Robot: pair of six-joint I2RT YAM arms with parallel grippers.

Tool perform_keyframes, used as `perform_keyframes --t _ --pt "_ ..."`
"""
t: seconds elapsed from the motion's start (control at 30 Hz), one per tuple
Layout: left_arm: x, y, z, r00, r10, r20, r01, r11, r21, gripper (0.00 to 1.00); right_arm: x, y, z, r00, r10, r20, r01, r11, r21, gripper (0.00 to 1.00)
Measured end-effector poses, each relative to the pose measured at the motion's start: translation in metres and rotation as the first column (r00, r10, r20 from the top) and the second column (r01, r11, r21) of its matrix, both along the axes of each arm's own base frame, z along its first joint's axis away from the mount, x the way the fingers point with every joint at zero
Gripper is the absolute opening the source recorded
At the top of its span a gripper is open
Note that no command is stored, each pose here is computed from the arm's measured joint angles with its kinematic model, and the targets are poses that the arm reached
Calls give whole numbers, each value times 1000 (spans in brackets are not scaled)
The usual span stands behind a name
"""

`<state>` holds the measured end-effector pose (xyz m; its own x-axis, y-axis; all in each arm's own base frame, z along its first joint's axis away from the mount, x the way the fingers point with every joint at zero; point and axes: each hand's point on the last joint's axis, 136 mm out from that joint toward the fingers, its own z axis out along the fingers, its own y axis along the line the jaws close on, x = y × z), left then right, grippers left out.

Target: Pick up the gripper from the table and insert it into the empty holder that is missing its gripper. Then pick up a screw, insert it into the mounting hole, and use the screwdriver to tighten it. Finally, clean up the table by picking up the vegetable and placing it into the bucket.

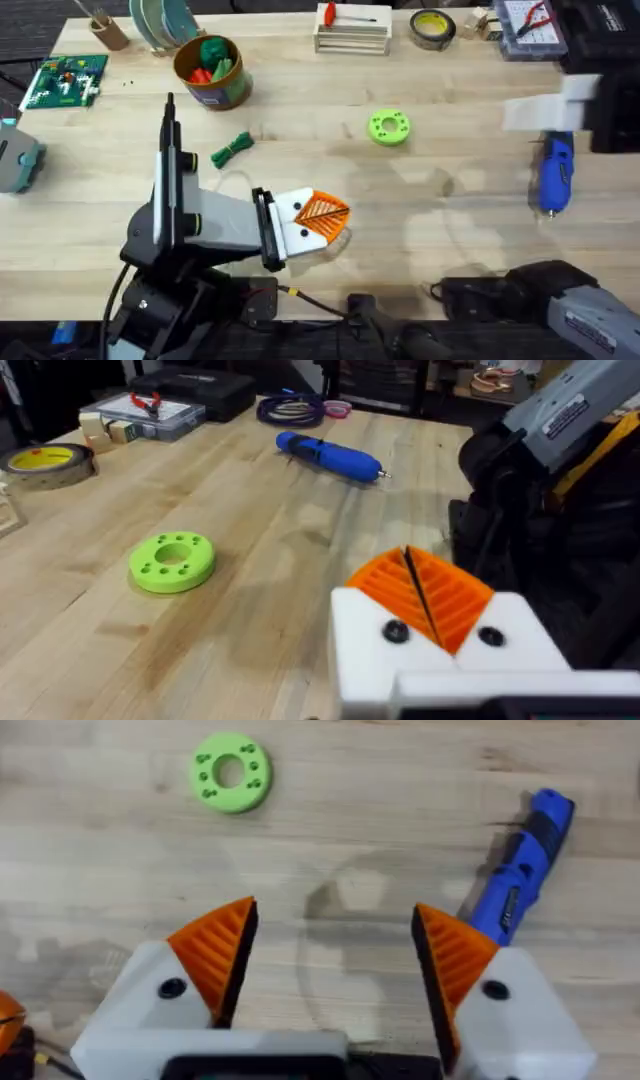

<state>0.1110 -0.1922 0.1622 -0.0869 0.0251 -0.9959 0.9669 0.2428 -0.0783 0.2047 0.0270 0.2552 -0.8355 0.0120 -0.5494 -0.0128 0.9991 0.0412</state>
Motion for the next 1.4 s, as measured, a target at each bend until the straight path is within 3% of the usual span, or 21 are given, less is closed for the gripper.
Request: perform_keyframes --t 0.23,0.43,0.57,0.93,1.2,1.3,1.4 --pt "0 0 0 1000 0 0 0 1000 0 4 -15 -48 0 975 -221 21 222 975 -32 905" --pt "0 0 0 1000 0 0 0 1000 0 4 -28 -98 -2 892 -451 26 451 887 -99 905" --pt "0 0 0 1000 0 0 0 1000 0 4 -26 -115 2 849 -526 57 529 843 -101 905" --pt "0 0 0 1000 0 0 0 1000 0 4 -2 -143 -13 813 -583 13 573 795 -201 906" --pt "0 0 0 1000 0 0 0 1000 0 4 20 -162 -43 786 -612 -89 564 768 -301 905" --pt "0 0 0 1000 0 0 0 1000 0 4 30 -171 -54 773 -625 -107 562 754 -338 981" --pt "0 0 0 1000 0 0 0 1000 0 4 45 -176 -64 777 -618 -116 551 759 -347 991"
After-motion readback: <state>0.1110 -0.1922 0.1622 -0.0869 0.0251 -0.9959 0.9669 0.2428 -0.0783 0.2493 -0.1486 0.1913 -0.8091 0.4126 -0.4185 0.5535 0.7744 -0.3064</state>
